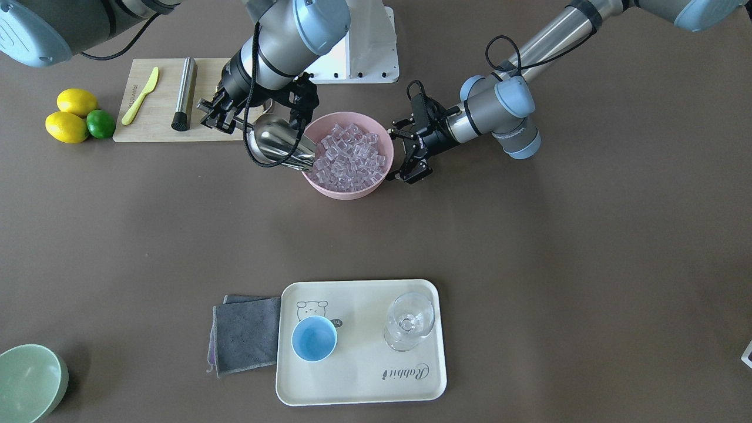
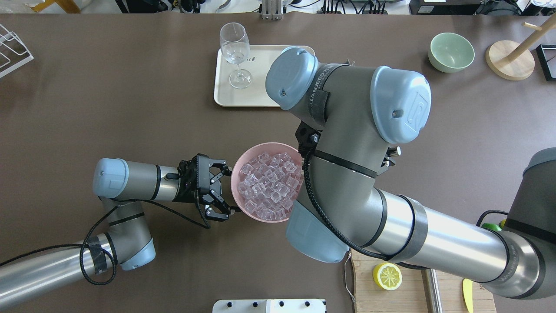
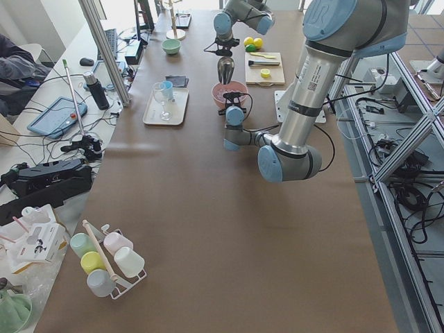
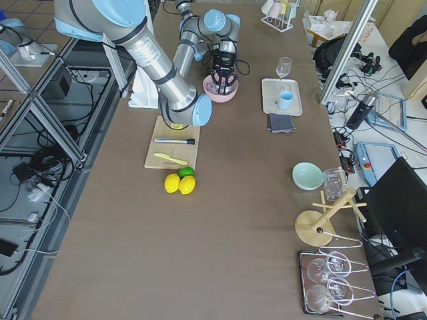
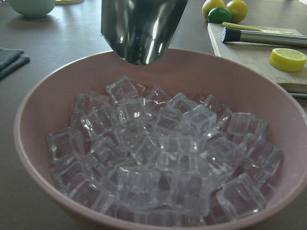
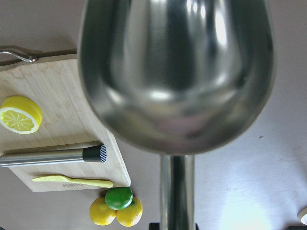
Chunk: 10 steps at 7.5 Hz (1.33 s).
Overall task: Put ice in cup with scoop
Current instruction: 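Carry the scoop over the bowl and dip it into the ice with the right gripper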
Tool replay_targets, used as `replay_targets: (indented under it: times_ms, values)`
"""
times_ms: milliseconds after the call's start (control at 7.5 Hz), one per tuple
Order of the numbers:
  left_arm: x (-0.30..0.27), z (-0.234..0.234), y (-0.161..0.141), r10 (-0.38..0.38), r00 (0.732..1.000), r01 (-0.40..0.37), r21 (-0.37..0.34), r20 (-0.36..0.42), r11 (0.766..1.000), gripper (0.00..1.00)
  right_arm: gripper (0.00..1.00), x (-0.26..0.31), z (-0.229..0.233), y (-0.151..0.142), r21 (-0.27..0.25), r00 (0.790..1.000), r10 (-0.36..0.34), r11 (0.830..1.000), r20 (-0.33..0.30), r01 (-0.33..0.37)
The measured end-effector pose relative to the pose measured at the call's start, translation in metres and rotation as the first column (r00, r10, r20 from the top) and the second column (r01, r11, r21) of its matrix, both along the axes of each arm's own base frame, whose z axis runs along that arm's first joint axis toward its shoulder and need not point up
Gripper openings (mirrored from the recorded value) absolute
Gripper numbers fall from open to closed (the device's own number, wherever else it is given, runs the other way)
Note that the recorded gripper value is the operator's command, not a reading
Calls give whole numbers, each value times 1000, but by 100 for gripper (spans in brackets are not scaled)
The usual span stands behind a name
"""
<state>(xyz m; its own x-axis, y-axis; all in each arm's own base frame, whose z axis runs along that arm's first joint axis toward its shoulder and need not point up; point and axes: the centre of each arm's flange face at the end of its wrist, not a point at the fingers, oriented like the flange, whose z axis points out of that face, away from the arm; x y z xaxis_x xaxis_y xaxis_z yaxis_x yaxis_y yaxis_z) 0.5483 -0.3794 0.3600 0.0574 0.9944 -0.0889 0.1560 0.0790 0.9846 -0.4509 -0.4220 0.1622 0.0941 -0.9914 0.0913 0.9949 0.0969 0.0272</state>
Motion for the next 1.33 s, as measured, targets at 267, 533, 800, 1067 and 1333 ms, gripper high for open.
replay_targets:
  times_ms: [267, 533, 800, 1067, 1333]
  values:
    - [0, 0, 0, -1, 1000, 1, 1, 0, 1000, 98, 0, -14, -4, -2, -7, 1000, 1, 1000, -14, -1]
    - [0, 0, 0, -1, 1000, 1, 1, -1, 1000, 98, 0, -27, -6, -2, -11, 1000, 9, 1000, -29, -10]
    - [0, 0, 0, -1, 1000, 1, 1, 0, 1000, 98, 0, -41, -4, -2, -12, 999, 7, 1000, -32, -7]
    - [0, 0, 0, -1, 1000, 1, 0, 0, 1000, 98, 0, -48, -4, -3, -9, 1000, 3, 1000, -26, -4]
    - [0, 1, 0, -1, 1000, 1, 0, 1, 1000, 98, 0, -55, -5, -6, 7, 1000, 3, 1000, 5, -3]
